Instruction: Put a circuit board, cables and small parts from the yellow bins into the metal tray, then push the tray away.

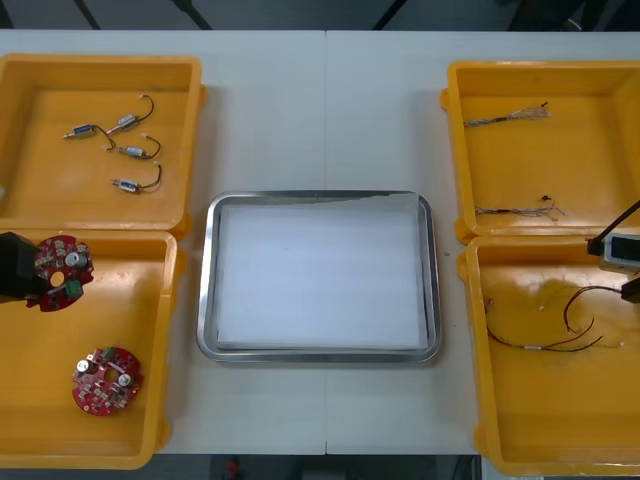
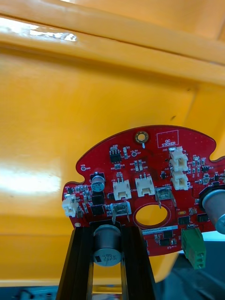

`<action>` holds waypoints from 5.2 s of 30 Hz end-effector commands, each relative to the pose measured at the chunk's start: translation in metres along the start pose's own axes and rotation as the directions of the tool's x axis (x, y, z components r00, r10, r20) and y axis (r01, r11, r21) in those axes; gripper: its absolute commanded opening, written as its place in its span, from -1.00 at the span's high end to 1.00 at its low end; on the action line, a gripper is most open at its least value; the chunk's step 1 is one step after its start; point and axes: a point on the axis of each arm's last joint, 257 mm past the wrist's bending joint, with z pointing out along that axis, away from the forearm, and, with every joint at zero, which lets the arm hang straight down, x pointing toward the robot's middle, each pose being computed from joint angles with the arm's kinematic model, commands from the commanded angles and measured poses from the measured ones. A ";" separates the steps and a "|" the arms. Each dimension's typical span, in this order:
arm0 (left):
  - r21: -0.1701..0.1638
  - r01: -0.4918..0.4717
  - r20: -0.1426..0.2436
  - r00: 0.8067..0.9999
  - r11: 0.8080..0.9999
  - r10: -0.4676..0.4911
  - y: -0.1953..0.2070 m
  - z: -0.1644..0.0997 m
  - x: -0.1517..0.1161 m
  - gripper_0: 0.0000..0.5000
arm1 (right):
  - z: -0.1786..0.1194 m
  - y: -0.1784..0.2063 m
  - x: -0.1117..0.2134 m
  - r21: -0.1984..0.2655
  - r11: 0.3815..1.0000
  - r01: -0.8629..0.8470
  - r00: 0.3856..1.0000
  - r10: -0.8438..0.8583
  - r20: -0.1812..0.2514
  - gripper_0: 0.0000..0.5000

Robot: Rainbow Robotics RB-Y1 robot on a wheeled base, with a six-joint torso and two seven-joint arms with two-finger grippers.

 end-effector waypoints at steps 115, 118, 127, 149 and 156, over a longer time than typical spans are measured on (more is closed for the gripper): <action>0.057 0.443 0.055 0.893 0.895 -0.446 -0.167 -0.007 -0.046 -1.00 | -0.128 0.038 -0.135 0.021 0.800 -0.600 0.796 0.595 0.109 1.00; 0.052 0.486 0.089 0.868 0.872 -0.489 -0.148 -0.016 -0.068 -1.00 | -0.127 0.041 -0.146 0.013 0.824 -0.566 0.820 0.562 0.108 1.00; 0.038 0.603 0.147 0.785 0.797 -0.602 -0.096 -0.028 -0.127 -1.00 | -0.120 0.052 -0.189 0.003 0.911 -0.412 0.908 0.410 0.087 1.00; 0.133 0.823 0.275 0.505 0.552 -0.818 -0.009 -0.056 -0.247 -1.00 | -0.064 0.100 -0.320 -0.050 0.991 0.126 0.984 -0.119 0.132 1.00; 0.188 0.844 0.329 0.428 0.503 -0.842 0.004 -0.051 -0.282 -1.00 | -0.035 0.107 -0.351 -0.043 0.951 0.307 0.941 -0.296 0.164 1.00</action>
